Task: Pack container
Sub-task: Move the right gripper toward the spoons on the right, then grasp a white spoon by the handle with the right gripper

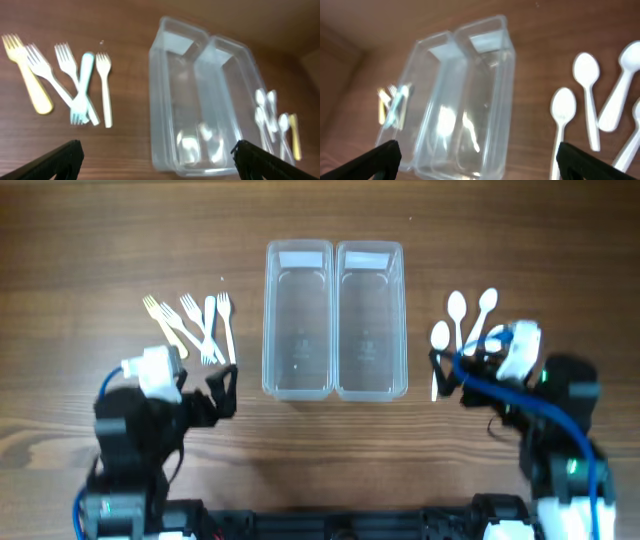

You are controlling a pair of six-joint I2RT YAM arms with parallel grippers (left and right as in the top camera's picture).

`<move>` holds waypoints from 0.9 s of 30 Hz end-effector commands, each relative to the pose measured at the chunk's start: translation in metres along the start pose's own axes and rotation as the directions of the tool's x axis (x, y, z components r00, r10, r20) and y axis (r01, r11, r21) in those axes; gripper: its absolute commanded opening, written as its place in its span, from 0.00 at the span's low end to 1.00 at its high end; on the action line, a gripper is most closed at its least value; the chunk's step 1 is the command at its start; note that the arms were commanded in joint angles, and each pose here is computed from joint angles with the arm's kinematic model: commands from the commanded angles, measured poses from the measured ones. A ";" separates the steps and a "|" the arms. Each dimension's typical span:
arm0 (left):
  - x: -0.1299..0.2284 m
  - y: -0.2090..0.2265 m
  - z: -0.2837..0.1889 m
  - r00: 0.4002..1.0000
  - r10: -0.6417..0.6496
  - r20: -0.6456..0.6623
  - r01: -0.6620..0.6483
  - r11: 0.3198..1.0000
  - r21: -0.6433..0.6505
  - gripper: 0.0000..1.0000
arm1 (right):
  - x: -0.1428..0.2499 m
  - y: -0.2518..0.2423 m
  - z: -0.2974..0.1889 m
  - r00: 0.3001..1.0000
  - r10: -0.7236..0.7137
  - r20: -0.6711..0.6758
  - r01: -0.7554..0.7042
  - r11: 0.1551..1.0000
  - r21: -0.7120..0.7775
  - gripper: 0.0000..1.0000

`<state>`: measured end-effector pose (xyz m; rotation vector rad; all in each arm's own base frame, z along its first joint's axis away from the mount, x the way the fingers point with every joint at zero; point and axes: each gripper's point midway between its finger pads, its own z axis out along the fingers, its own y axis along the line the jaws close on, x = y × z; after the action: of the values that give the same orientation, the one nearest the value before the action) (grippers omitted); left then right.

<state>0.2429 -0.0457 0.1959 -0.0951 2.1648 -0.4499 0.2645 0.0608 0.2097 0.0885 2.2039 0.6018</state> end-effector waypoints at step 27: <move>0.018 0.075 0.056 0.903 -0.052 -0.426 -0.103 0.937 -0.333 1.00 | 0.073 -0.111 0.120 0.708 0.368 -0.603 -0.053 0.879 0.474 0.60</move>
<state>0.2789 0.0002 0.1184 -0.1912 2.6843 -0.0904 0.3180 0.0343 0.0520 0.3726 3.0484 0.3871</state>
